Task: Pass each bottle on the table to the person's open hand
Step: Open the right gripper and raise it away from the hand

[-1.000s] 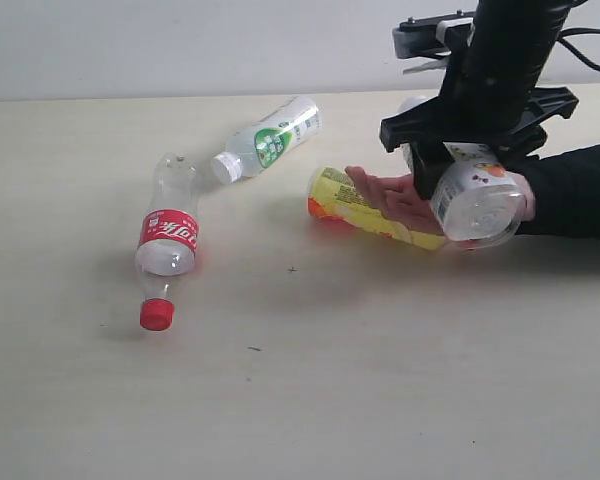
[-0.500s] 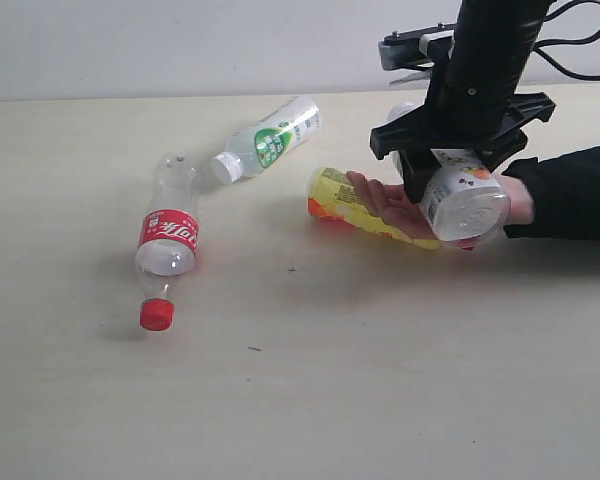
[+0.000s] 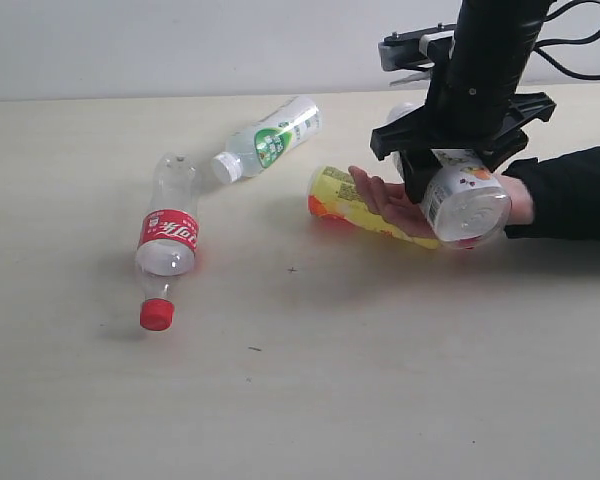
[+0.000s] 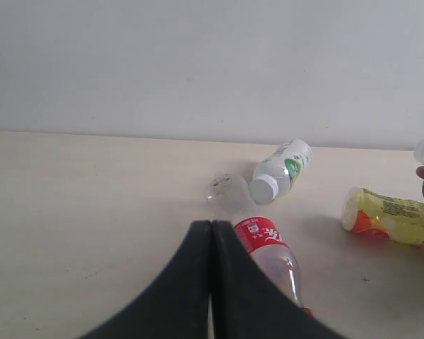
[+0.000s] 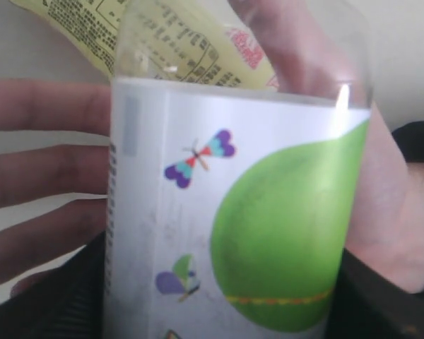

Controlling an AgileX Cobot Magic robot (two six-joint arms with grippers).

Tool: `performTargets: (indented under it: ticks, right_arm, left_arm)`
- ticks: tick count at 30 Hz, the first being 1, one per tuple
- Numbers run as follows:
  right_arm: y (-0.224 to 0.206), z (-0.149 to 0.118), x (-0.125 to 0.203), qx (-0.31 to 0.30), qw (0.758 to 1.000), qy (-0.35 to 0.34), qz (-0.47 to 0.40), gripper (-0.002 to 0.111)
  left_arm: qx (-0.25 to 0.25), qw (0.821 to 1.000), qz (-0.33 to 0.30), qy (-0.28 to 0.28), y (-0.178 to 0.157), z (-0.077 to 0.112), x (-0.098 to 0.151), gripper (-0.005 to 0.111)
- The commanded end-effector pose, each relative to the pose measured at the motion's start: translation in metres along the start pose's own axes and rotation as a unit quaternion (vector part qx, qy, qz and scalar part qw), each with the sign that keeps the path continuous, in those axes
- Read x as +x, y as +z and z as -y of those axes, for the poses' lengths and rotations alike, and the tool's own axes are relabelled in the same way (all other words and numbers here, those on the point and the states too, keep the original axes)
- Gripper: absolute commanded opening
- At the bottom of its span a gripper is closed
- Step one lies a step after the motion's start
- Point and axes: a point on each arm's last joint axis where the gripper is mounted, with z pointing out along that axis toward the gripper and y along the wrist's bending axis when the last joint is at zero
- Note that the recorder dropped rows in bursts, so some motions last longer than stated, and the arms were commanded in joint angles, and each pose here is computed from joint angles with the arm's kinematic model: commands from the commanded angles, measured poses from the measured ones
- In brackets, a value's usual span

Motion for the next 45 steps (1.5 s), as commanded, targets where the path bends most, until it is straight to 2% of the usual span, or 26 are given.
performTargets:
  ticks: [1, 5, 21, 27, 33, 35, 38, 41, 43, 45]
  right_arm:
    - [-0.001, 0.001, -0.001, 0.0, 1.0, -0.003, 0.0, 0.07]
    - [-0.001, 0.001, -0.001, 0.0, 1.0, -0.003, 0.001, 0.078]
    - [-0.003, 0.001, -0.001, 0.0, 1.0, -0.003, 0.008, 0.079]
    - [-0.025, 0.002, 0.003, -0.003, 0.999, -0.003, 0.036, 0.079]
    - [-0.069, 0.003, 0.018, -0.012, 0.996, -0.003, 0.086, 0.078]
    - [-0.086, 0.003, 0.026, -0.018, 0.994, -0.003, 0.104, 0.072]
    - [-0.102, 0.004, 0.042, -0.025, 0.994, -0.009, 0.11, 0.047]
    - [-0.112, 0.006, 0.087, -0.038, 0.985, -0.035, 0.162, 0.013]
    - [-0.114, 0.008, 0.113, -0.046, 0.974, -0.039, 0.217, 0.003]
    - [-0.116, 0.011, 0.142, -0.051, 0.951, -0.036, 0.302, 0.0]
  left_arm:
    - [0.0, 1.0, 0.003, -0.002, 0.0, 0.0, 0.001, 0.0]
    - [0.0, 1.0, 0.003, -0.002, 0.0, 0.0, 0.001, 0.0]
    - [0.0, 1.0, 0.003, -0.002, 0.0, 0.0, 0.001, 0.0]
    - [0.0, 1.0, 0.003, -0.002, 0.0, 0.0, 0.001, 0.0]
    - [0.0, 1.0, 0.003, -0.002, 0.0, 0.0, 0.001, 0.0]
    - [0.0, 1.0, 0.003, -0.002, 0.0, 0.0, 0.001, 0.0]
    - [0.0, 1.0, 0.003, -0.002, 0.0, 0.0, 0.001, 0.0]
    - [0.0, 1.0, 0.003, -0.002, 0.0, 0.0, 0.001, 0.0]
    - [0.0, 1.0, 0.003, -0.002, 0.0, 0.0, 0.001, 0.0]
    - [0.0, 1.0, 0.003, -0.002, 0.0, 0.0, 0.001, 0.0]
